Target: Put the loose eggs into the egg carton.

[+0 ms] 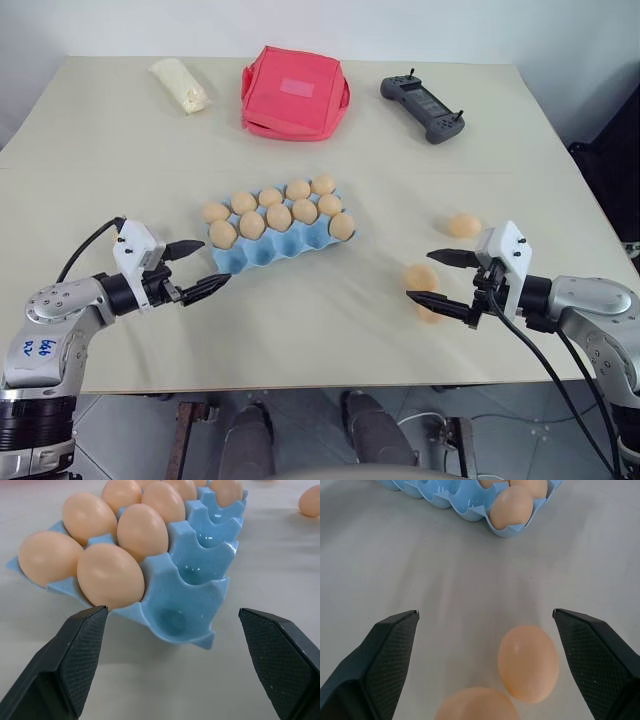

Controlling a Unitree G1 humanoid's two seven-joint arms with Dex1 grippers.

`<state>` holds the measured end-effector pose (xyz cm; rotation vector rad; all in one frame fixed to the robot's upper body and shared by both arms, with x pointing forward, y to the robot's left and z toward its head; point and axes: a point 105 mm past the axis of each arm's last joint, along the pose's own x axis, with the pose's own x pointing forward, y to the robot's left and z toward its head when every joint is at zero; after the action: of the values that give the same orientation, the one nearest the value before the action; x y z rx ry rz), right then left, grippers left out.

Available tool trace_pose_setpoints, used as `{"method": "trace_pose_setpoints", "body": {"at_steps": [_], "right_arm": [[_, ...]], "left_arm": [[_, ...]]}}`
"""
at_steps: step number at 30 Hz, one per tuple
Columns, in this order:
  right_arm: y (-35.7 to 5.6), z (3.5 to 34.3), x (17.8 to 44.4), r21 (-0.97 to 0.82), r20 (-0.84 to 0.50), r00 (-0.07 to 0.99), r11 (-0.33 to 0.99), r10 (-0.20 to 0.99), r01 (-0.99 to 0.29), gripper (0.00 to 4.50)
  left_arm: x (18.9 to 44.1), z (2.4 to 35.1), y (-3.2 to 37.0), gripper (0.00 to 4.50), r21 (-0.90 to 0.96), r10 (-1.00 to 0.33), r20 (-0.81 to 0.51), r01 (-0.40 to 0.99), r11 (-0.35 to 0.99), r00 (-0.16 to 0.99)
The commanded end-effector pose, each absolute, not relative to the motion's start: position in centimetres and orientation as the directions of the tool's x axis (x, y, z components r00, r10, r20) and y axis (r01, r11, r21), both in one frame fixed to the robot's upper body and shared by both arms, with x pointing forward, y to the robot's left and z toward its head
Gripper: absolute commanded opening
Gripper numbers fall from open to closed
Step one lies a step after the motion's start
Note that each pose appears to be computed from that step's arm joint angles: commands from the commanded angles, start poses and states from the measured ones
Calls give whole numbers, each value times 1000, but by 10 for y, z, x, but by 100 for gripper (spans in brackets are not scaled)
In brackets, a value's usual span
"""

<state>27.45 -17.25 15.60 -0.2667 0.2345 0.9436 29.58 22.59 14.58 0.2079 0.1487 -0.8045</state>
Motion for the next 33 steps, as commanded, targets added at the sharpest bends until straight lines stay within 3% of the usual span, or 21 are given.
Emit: {"method": "trace_pose_setpoints", "body": {"at_steps": [1, 10, 15, 19, 28, 33], "right_arm": [[-173, 170, 274, -181, -280, 584, 555, 762, -812, 450], [-171, 176, 277, -187, -267, 595, 565, 758, -804, 450], [-179, 179, 279, -211, -290, 650, 616, 702, -759, 450], [-188, 176, 260, -163, -348, 651, 640, 675, -751, 450], [-204, 159, 208, -30, -470, 629, 701, 619, -712, 450], [-195, 148, 205, -10, -487, 631, 718, 604, -696, 450]], "left_arm": [[300, 159, 224, 446, 187, -699, -156, 716, 673, 698], [306, 162, 219, 446, 173, -694, -156, 711, 681, 703], [310, 163, 215, 446, 154, -693, -155, 710, 687, 704], [310, 156, 211, 446, 132, -709, -209, 738, 662, 673], [310, 156, 202, 446, 132, -800, -189, 822, 553, 569], [304, 150, 196, 446, 108, -840, -199, 863, 494, 505]]}}
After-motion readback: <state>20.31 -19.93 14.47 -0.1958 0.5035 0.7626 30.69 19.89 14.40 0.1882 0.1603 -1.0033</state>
